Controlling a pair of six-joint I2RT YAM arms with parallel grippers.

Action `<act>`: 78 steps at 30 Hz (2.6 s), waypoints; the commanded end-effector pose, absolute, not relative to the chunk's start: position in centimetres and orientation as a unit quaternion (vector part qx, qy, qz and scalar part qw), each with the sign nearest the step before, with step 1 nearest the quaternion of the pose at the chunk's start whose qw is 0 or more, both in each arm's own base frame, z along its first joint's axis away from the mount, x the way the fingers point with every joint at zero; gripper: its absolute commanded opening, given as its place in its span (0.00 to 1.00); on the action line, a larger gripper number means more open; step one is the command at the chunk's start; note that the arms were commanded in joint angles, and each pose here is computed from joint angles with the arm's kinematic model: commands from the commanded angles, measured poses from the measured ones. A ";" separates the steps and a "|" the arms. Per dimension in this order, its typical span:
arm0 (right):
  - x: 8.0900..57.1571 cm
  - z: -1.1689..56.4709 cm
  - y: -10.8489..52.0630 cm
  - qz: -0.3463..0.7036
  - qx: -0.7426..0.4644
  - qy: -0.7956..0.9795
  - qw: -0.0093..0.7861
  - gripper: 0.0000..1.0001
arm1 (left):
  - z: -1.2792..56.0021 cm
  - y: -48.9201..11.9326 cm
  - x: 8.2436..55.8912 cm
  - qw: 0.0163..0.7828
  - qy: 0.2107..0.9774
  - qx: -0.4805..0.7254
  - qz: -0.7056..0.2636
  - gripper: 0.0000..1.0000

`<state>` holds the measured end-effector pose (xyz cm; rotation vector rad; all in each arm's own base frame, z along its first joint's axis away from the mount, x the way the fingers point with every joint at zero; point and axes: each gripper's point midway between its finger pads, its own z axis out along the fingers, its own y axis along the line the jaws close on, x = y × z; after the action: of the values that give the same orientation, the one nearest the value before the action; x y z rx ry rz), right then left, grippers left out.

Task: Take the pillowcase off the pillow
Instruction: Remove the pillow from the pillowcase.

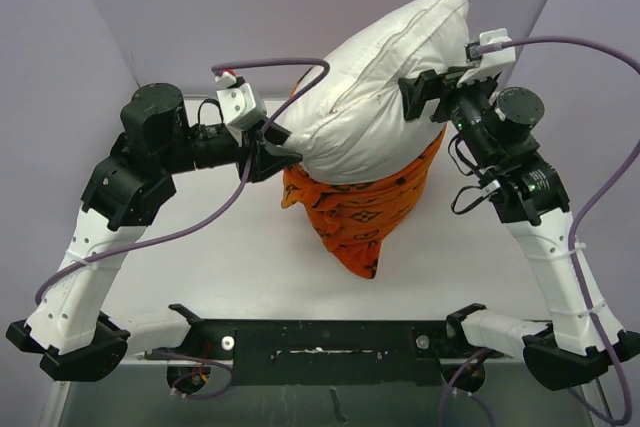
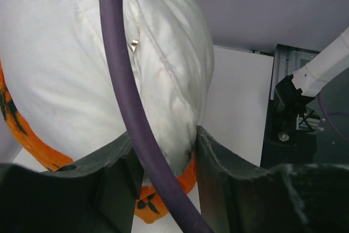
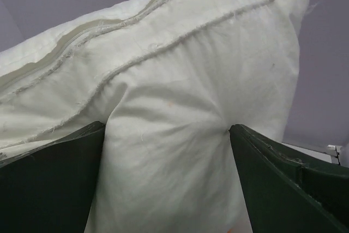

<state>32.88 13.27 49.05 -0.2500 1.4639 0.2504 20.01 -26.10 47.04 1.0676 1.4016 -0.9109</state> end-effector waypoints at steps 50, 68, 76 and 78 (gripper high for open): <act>25.1 48.9 25.9 0.313 -0.181 0.611 0.704 0.81 | 48.6 -25.6 25.5 0.484 0.653 0.407 -0.417 0.00; 30.5 46.9 27.5 0.448 -0.212 0.639 0.588 0.80 | 45.0 -24.4 18.0 0.446 0.575 0.541 -0.421 0.00; 28.8 47.6 30.1 0.487 -0.235 0.619 0.570 0.80 | 44.1 -24.4 17.5 0.445 0.568 0.558 -0.410 0.00; 28.6 47.4 30.5 0.492 -0.239 0.619 0.564 0.79 | 43.8 -24.4 17.3 0.445 0.566 0.564 -0.405 0.00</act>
<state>30.04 30.05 43.59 -0.5327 1.5894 1.0879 19.61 -24.11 45.11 1.3039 1.4265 -0.9304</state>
